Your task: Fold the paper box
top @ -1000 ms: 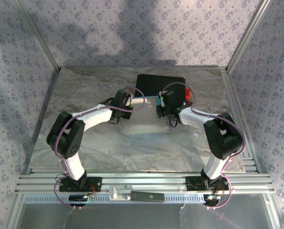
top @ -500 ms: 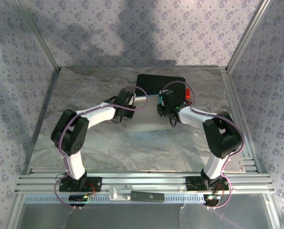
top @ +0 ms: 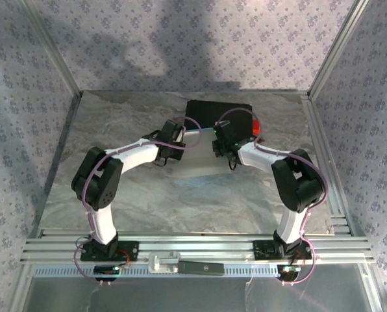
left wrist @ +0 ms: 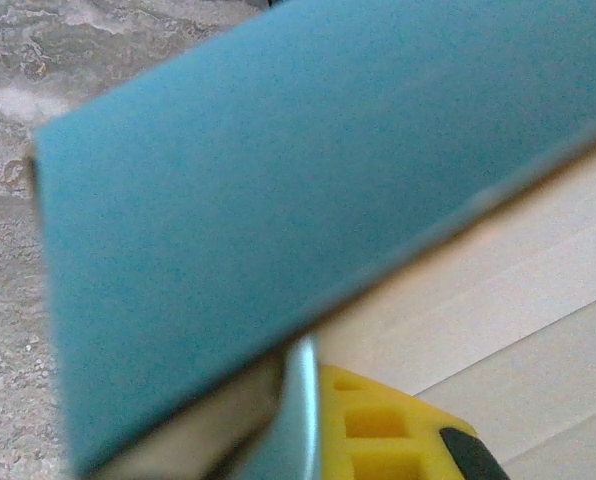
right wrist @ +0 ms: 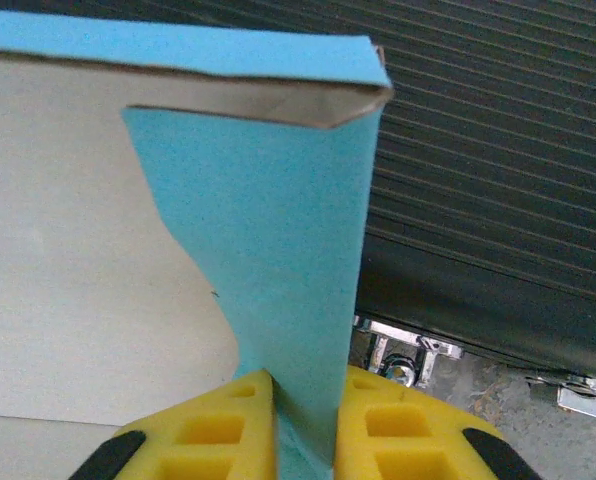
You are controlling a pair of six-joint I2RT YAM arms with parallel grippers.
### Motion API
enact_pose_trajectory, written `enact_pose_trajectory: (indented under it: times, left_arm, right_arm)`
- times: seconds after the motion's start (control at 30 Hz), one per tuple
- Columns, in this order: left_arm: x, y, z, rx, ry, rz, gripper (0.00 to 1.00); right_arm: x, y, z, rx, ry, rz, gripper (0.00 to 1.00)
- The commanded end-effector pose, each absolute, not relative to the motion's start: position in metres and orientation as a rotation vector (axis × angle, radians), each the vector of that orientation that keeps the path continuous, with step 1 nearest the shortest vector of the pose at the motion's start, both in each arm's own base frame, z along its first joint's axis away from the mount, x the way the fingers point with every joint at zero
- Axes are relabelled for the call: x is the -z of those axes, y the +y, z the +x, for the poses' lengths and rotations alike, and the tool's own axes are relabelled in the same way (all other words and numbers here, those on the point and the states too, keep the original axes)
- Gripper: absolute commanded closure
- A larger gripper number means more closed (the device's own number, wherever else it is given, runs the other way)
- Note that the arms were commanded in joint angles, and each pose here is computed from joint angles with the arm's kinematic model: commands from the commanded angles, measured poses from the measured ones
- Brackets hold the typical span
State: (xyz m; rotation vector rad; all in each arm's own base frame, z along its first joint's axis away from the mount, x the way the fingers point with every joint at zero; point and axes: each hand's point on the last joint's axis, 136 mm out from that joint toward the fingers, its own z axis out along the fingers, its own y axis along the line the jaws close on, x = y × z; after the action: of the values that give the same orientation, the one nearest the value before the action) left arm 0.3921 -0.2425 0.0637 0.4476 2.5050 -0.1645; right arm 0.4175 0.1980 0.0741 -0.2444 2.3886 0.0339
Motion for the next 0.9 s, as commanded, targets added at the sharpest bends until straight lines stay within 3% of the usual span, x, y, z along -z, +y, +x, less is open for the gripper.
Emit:
enact_pose_trajectory:
  times: [0.0,0.13,0.47,0.77,0.87]
  left_arm:
    - [-0.055,-0.258,0.377,0.197,2.541,0.549,1.0]
    - [-0.056,-0.258,0.377,0.197,2.54,0.544,1.0]
    - [-0.065,-0.258,0.374,0.221,2.519,0.528,1.0]
    - [-0.072,-0.26,0.367,0.237,2.504,0.553,1.0]
    - [-0.071,-0.261,0.365,0.234,2.503,0.567,1.0]
  right_arm:
    - [-0.054,0.194,0.419,0.051,2.427,-0.199,0.88]
    - [-0.051,0.188,0.413,0.179,2.422,-0.186,1.0]
    - [-0.083,0.19,0.394,0.526,2.244,-0.222,1.0]
    - [-0.077,0.199,0.398,0.227,2.329,-0.239,1.0]
    - [-0.079,0.205,0.4,0.068,2.34,-0.248,0.93]
